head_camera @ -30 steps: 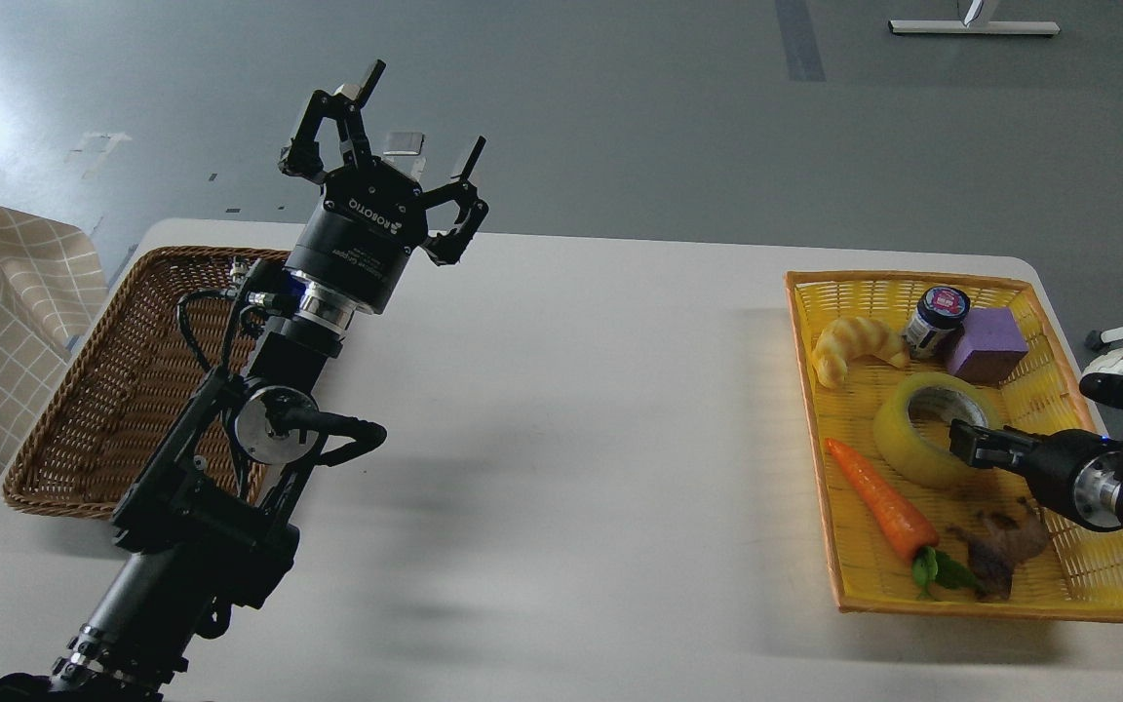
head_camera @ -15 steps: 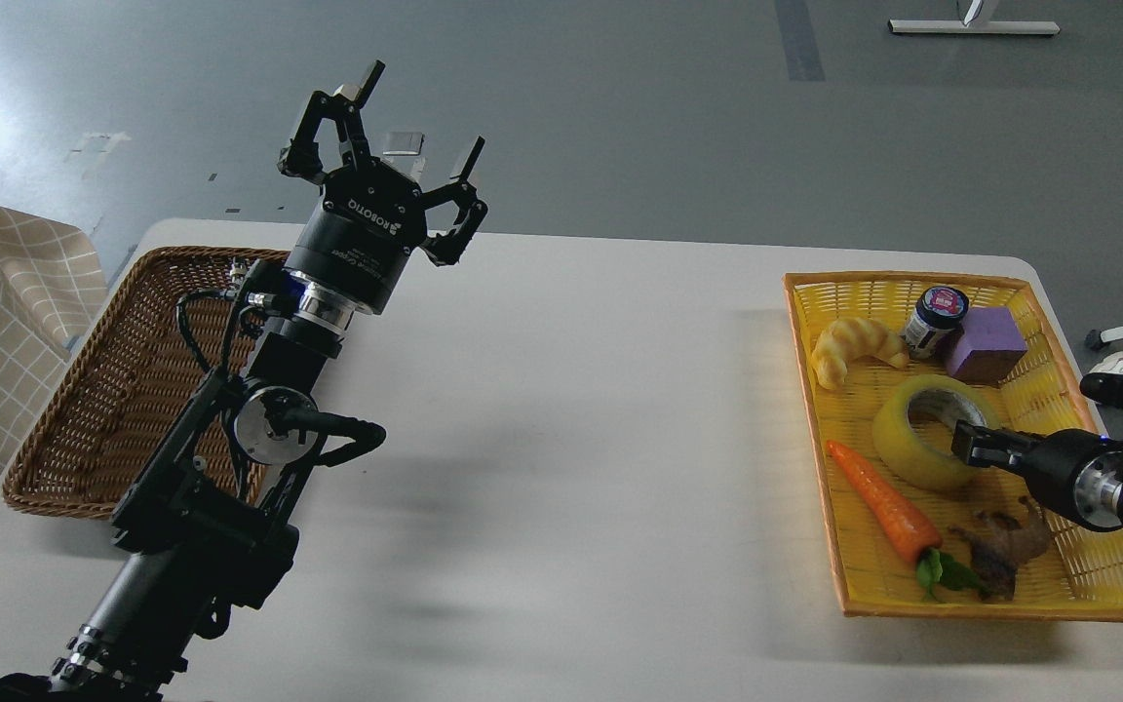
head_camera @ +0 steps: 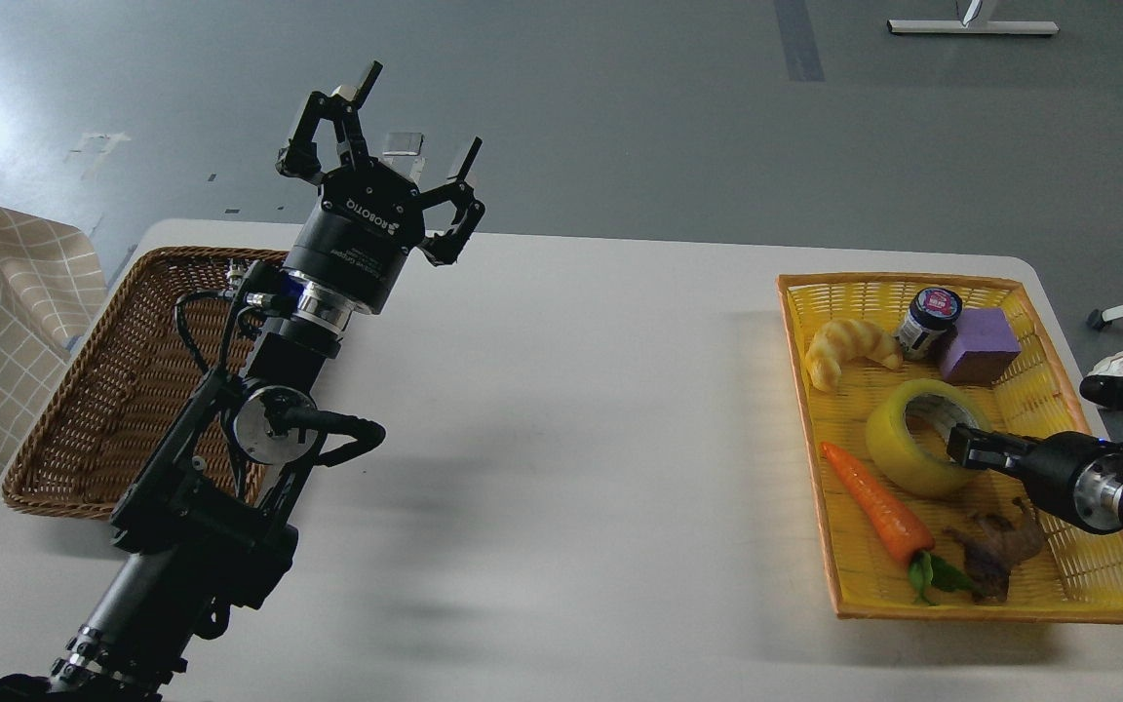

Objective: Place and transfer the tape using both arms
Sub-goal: 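Insert the right gripper into the yellow tape roll's hole, then lift the tape roll with the right gripper toward the table center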

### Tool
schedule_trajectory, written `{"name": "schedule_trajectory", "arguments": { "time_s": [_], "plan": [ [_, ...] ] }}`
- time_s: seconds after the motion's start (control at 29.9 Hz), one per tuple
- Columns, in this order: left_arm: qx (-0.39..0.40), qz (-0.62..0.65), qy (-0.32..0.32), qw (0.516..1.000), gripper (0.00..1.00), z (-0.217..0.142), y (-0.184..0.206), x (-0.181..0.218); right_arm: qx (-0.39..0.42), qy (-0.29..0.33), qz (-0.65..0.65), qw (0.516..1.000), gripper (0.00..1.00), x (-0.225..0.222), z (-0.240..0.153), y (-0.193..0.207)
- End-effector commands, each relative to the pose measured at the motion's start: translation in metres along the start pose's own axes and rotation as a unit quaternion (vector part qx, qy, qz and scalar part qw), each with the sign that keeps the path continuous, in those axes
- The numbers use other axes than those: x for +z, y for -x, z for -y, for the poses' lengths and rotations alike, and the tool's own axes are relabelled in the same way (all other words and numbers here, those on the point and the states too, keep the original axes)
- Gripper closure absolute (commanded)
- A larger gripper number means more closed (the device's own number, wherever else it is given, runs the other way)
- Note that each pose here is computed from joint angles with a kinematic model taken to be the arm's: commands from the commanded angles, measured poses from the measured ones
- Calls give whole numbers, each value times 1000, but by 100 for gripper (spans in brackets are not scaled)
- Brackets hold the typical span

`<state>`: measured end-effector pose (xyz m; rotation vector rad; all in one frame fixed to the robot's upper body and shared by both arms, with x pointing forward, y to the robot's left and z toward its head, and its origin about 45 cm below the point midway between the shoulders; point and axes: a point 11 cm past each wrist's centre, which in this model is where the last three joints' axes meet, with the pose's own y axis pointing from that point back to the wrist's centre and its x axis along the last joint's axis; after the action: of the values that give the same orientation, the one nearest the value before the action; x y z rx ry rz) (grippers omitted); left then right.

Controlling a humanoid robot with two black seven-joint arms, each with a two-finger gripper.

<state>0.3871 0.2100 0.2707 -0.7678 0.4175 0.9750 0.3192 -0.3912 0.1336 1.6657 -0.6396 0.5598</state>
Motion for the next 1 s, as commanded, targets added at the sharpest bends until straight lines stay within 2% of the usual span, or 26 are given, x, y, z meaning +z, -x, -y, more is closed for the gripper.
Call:
{"name": "schedule_trajectory", "arguments": {
  "time_s": [0.0,0.27,0.53,0.67,0.74,0.97],
  "plan": [
    [1,-2,0,1000,2,-1,0,-2,5,-11,-8,1000,76,4,-7,-7],
    [3,-4,-1,1000,2,-2,-1,-3,11,-25,-40,999,76,12,-30,-31],
    [4,-5,-1,1000,2,-3,-1,-4,63,-60,-59,994,76,-15,-43,-98],
    [3,-5,-1,1000,2,-2,0,-4,107,-83,-69,988,76,-38,-50,-141],
    [3,-4,-2,1000,2,-2,0,-4,113,-96,-73,986,76,-49,-48,-147],
    [4,-6,0,1000,2,-2,0,-4,96,-170,-150,969,76,-145,-21,-157]
  ]
}}
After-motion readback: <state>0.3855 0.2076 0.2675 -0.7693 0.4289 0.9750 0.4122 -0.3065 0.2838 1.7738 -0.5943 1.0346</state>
